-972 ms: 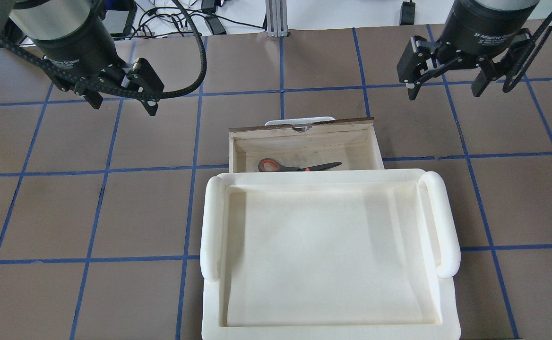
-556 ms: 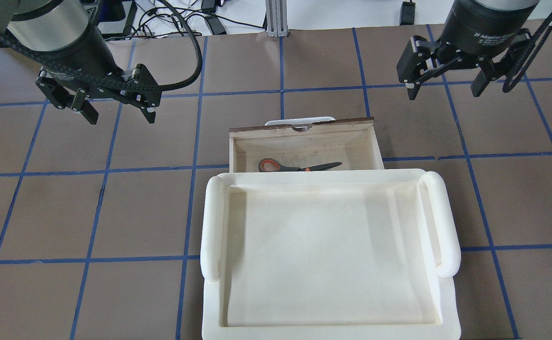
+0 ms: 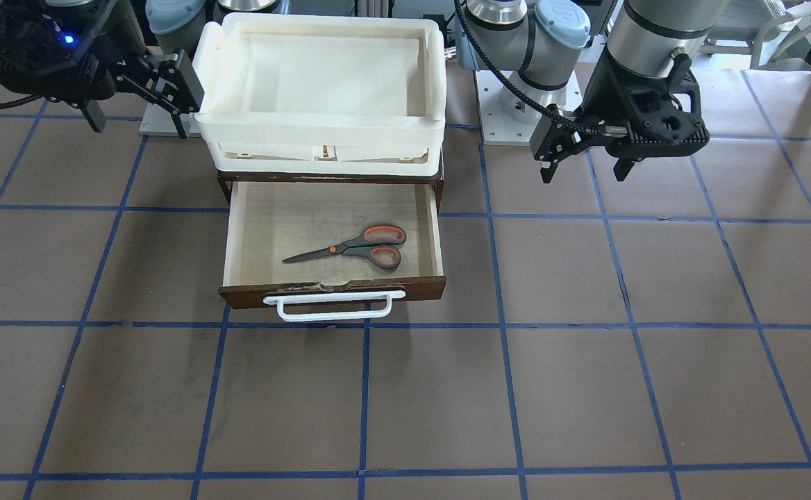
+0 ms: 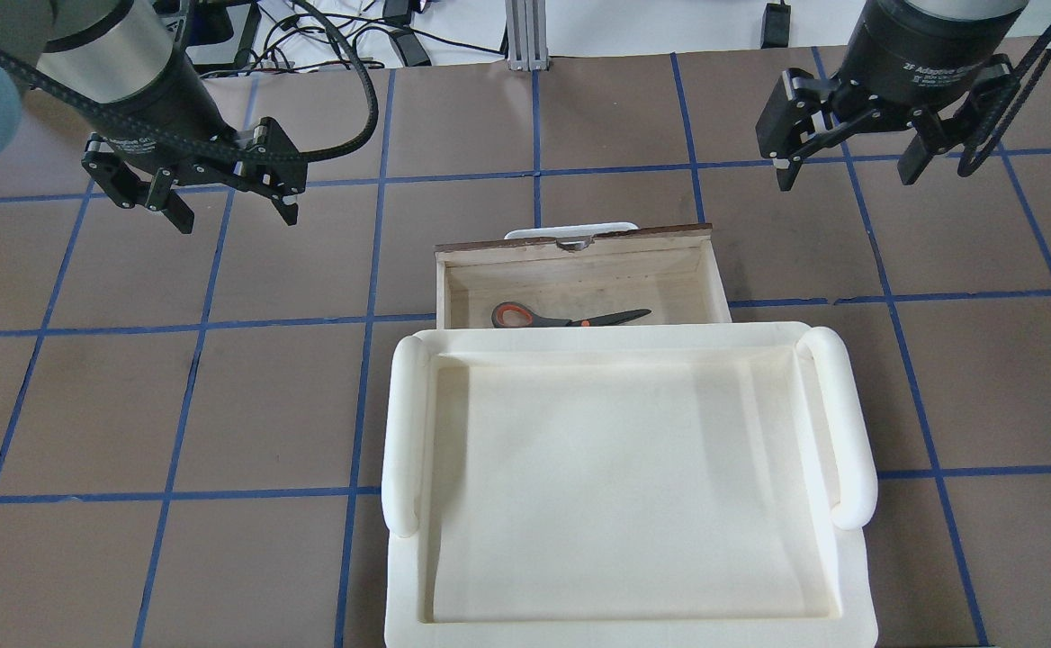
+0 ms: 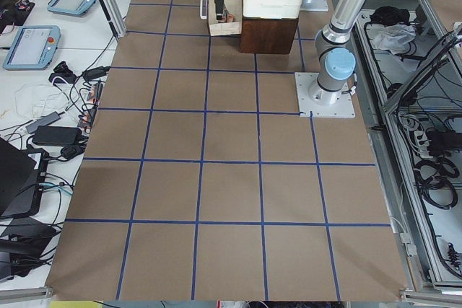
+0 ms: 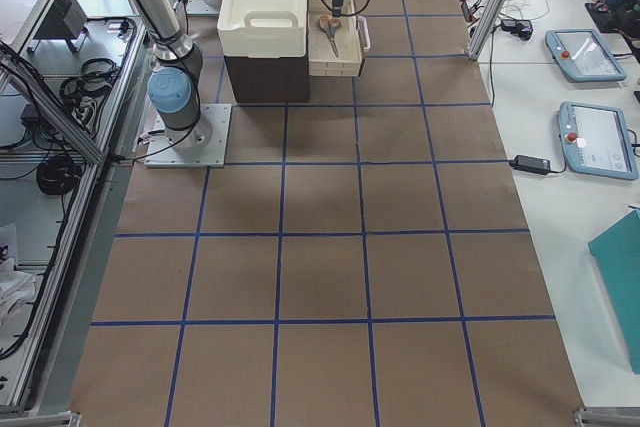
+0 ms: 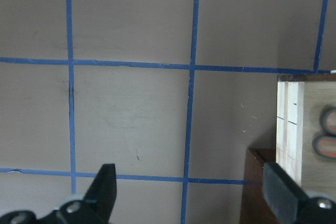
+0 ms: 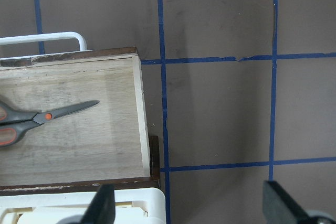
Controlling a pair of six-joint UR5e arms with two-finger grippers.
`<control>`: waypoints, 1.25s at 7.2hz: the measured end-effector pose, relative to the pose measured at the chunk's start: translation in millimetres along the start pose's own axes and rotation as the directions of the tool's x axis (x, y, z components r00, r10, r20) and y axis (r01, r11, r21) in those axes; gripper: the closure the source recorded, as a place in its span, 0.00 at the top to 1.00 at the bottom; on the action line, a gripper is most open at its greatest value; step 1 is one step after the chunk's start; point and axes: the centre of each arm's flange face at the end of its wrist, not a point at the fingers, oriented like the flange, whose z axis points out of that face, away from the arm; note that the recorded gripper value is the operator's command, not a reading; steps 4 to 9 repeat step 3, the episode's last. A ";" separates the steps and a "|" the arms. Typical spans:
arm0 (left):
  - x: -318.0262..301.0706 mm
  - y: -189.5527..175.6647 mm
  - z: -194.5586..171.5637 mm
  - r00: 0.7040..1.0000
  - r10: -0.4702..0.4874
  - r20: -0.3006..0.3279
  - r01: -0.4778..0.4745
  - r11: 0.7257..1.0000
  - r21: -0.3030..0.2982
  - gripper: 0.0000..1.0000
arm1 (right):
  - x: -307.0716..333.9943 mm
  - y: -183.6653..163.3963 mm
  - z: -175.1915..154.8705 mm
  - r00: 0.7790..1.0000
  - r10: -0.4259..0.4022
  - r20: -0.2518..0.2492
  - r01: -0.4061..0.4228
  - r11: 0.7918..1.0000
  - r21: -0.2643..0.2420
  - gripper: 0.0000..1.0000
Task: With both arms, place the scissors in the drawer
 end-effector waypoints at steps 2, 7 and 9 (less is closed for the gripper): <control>-5.3 -6.2 -4.6 1.000 -0.006 -0.012 0.007 0.999 0.034 1.00 | -0.1 -0.3 0.3 1.000 0.000 0.001 0.000 1.000 0.000 1.00; -4.9 -7.2 -2.9 1.000 -0.005 -0.015 0.005 0.999 0.034 1.00 | -0.1 -0.3 0.3 1.000 0.000 0.001 0.000 1.000 0.000 1.00; -4.9 -7.2 -2.9 1.000 -0.005 -0.015 0.005 0.999 0.034 1.00 | -0.1 -0.3 0.3 1.000 0.000 0.001 0.000 1.000 0.000 1.00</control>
